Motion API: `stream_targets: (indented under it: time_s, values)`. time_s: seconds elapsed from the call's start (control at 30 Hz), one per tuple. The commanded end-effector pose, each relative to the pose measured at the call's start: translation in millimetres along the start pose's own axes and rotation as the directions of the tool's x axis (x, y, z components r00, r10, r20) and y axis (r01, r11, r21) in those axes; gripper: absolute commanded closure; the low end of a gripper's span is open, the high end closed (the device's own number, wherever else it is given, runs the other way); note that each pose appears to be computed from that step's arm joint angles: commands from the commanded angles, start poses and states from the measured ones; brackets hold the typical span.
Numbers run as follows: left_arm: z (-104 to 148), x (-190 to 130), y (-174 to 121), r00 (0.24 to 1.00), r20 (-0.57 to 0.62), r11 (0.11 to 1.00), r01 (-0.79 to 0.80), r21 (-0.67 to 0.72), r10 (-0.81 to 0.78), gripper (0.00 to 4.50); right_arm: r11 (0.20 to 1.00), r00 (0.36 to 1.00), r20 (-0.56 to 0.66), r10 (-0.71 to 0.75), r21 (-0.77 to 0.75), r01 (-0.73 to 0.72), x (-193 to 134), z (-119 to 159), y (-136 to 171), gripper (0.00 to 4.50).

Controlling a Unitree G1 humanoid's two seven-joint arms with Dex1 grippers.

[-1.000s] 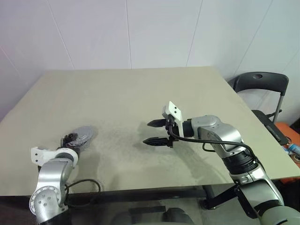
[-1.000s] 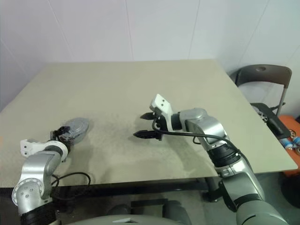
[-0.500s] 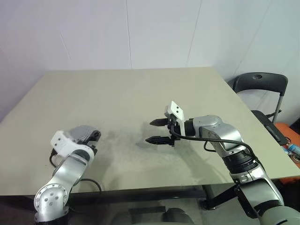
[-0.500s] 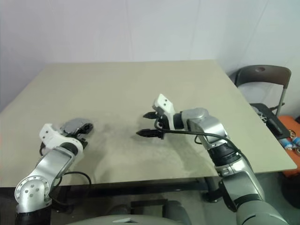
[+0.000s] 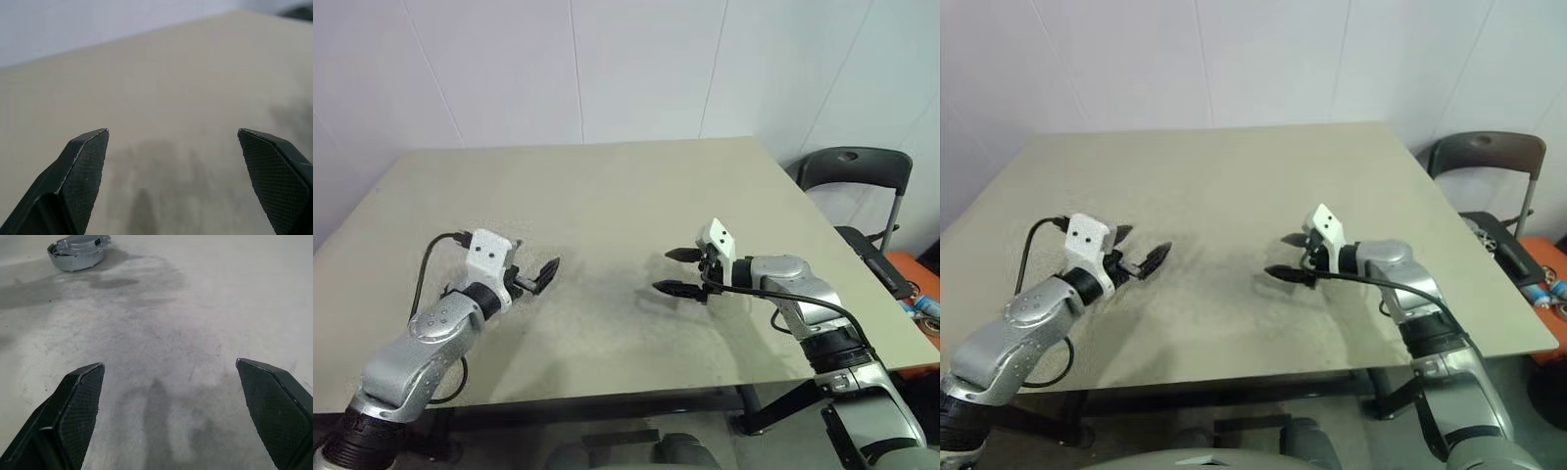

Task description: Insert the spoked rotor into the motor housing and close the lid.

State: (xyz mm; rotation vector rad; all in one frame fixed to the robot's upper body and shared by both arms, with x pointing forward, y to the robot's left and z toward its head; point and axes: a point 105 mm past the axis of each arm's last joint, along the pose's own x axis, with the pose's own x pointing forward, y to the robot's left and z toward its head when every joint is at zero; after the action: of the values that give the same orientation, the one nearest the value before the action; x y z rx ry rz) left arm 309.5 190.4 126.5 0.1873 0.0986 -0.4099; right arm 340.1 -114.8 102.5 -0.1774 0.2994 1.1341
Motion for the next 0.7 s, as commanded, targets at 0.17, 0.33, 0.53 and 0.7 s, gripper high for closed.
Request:
stream_targets:
  time_s: [0.17,0.33,0.53,0.7]
  values:
    - [15.6,-7.6,25.6,0.983,0.175,0.993,0.036,0.113,-0.055,0.02,0.999,0.998,0.054,-0.019,-0.036,0.021,-5.2,7.7,-5.3,0.00]
    - [4.5,-12.8,16.0,0.976,0.177,0.991,0.113,0.072,-0.124,0.02,1.000,0.997,0.076,-0.012,-0.023,0.013,-2.8,7.9,-2.2,0.00]
    - [-1.3,-13.8,11.6,0.976,0.171,0.990,0.122,0.070,-0.132,0.02,1.000,0.996,0.093,0.016,-0.027,-0.013,0.9,11.1,3.1,0.00]
    - [-3.1,-14.5,10.1,0.975,0.177,0.991,0.126,0.048,-0.133,0.02,0.999,0.996,0.088,0.016,-0.030,-0.013,1.5,10.2,3.9,0.00]
